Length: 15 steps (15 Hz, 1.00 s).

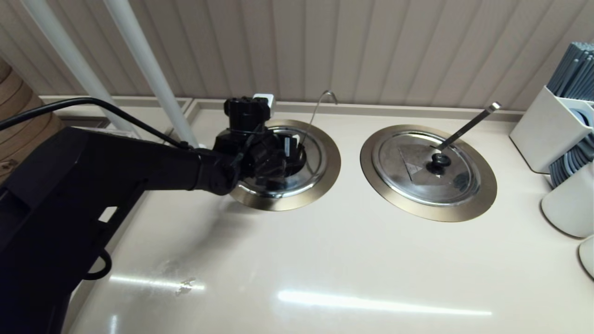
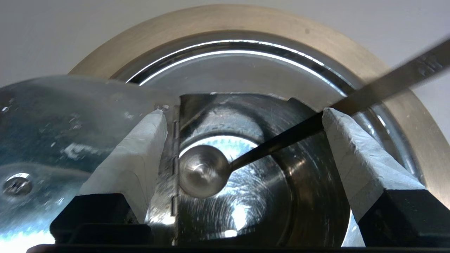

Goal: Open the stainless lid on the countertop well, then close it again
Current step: Stir with a spoon, then close the lid

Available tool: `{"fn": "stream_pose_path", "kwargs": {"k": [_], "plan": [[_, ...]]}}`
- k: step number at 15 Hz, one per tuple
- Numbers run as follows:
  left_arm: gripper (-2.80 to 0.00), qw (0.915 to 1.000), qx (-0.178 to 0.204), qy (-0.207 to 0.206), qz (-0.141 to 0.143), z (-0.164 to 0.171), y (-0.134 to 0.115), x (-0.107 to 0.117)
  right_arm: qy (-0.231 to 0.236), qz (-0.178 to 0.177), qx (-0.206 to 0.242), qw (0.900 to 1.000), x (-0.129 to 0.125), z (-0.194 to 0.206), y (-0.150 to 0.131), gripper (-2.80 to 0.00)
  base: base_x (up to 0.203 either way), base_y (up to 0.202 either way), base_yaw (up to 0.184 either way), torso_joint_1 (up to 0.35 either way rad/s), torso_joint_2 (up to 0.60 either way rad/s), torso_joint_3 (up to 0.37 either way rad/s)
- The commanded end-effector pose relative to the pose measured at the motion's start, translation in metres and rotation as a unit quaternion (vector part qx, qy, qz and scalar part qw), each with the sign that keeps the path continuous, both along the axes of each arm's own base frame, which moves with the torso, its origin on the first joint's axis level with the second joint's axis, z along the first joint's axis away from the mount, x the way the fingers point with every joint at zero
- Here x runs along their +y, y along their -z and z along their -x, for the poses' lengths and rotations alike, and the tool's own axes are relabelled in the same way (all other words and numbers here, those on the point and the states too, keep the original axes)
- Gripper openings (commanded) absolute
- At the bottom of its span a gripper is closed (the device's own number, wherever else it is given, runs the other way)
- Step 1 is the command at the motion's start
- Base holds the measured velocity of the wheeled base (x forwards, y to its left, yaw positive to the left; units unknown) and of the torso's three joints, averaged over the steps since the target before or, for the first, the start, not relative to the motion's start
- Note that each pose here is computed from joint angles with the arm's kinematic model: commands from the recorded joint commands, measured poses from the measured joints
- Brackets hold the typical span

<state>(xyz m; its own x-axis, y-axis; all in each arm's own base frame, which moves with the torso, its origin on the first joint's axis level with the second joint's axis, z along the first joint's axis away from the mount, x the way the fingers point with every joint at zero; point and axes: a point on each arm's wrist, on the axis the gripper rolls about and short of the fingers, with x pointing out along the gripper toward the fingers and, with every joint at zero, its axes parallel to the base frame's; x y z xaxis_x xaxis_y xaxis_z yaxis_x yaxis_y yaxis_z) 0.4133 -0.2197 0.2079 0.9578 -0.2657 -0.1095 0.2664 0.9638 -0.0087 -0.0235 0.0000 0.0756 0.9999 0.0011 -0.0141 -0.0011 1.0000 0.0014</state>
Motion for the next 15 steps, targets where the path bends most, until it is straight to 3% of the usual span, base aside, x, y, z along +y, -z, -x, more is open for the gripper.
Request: {"fn": "stream_pose_path", "kwargs": {"k": [1, 7, 11, 15], "plan": [[0.0, 0.9999, -0.012, -0.007, 0.01, 0.017, -0.016, 0.021, 0.0, 0.0, 0.001, 1.0, 0.0, 0.0, 0.0, -2.8, 0.0, 0.0, 0.0, 0.0, 0.0, 0.0], [0.0, 0.9973, -0.033, -0.024, 0.061, 0.043, -0.043, 0.06, 0.0, 0.0, 0.001, 1.0, 0.0, 0.0, 0.0, -2.8, 0.0, 0.0, 0.0, 0.0, 0.0, 0.0], [0.0, 0.9927, -0.01, -0.097, 0.07, 0.06, -0.041, 0.128, 0.0, 0.0, 0.001, 1.0, 0.0, 0.0, 0.0, -2.8, 0.0, 0.0, 0.0, 0.0, 0.0, 0.0], [0.0, 0.9894, 0.044, -0.092, 0.104, 0.073, -0.018, 0.146, 0.0, 0.0, 0.001, 1.0, 0.0, 0.0, 0.0, -2.8, 0.0, 0.0, 0.0, 0.0, 0.0, 0.0]]}}
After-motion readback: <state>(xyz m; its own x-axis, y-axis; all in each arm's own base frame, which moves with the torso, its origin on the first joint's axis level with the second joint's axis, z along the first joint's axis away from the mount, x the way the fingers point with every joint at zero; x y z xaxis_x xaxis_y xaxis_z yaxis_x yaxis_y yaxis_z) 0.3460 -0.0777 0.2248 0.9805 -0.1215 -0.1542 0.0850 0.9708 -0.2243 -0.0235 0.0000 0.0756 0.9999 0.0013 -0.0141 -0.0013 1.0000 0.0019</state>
